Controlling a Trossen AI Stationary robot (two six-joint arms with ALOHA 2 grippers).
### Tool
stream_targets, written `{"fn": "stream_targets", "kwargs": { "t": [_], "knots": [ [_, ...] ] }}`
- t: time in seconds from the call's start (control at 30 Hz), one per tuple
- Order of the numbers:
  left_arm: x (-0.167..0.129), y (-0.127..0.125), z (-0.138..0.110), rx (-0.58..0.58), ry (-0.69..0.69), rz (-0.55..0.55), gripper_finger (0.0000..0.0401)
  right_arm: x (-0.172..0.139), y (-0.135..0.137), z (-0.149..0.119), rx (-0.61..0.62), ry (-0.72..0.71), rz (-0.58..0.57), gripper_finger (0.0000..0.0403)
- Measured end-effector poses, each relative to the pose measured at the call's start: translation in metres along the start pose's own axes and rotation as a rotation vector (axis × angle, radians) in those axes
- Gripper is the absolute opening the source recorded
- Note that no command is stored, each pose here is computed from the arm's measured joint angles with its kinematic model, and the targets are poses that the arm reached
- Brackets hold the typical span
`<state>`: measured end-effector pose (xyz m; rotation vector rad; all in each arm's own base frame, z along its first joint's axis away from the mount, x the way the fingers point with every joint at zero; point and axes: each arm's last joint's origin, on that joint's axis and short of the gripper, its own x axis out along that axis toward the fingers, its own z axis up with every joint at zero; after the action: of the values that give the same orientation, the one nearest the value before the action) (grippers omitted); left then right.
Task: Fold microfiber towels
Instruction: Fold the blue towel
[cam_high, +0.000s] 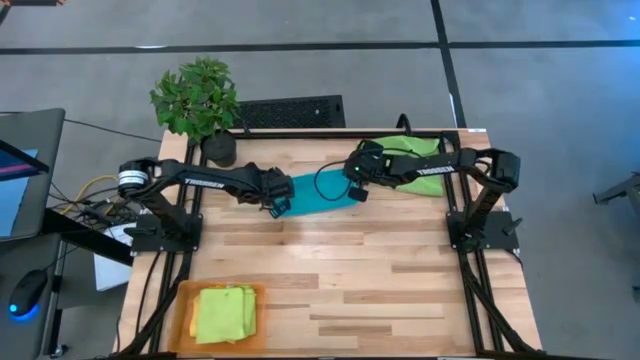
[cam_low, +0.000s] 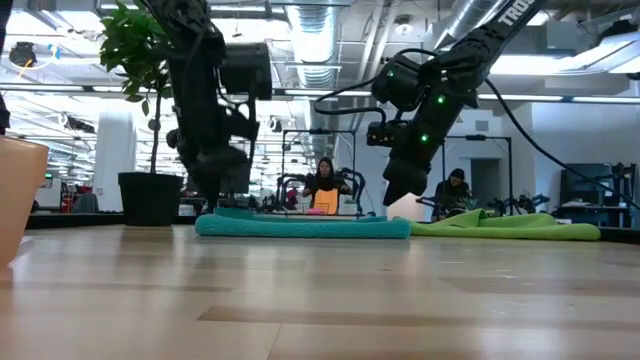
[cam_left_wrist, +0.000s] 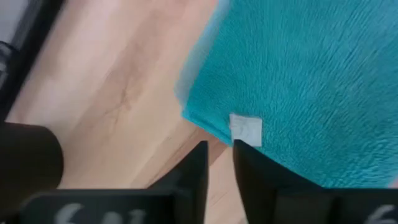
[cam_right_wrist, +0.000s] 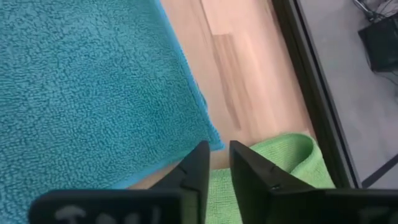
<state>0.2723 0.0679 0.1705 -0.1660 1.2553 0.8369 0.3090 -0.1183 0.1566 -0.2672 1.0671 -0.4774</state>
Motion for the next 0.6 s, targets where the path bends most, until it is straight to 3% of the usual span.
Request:
{"fn": "stream_targets", "kwargs": {
  "t": [0.17, 0.27, 0.43, 0.6],
  "knots": [
    [0.017, -0.008, -0.002, 0.126, 0.068, 0.023, 0.0126, 0.000, 0.000, 0.001, 0.003, -0.001, -0.010, 0.0140],
    [0.013, -0.008, 0.001, 0.112, 0.098, -0.004, 0.0147, -0.005, -0.004, 0.005, 0.038, -0.002, -0.024, 0.0161],
    [-0.011, -0.003, 0.006, 0.109, 0.095, -0.021, 0.0160, -0.019, -0.007, 0.016, 0.028, -0.014, -0.017, 0.0178],
    [-0.032, -0.009, -0.004, 0.195, 0.106, -0.173, 0.0158, -0.044, -0.001, 0.020, -0.002, -0.042, 0.052, 0.0179]
  ]
}}
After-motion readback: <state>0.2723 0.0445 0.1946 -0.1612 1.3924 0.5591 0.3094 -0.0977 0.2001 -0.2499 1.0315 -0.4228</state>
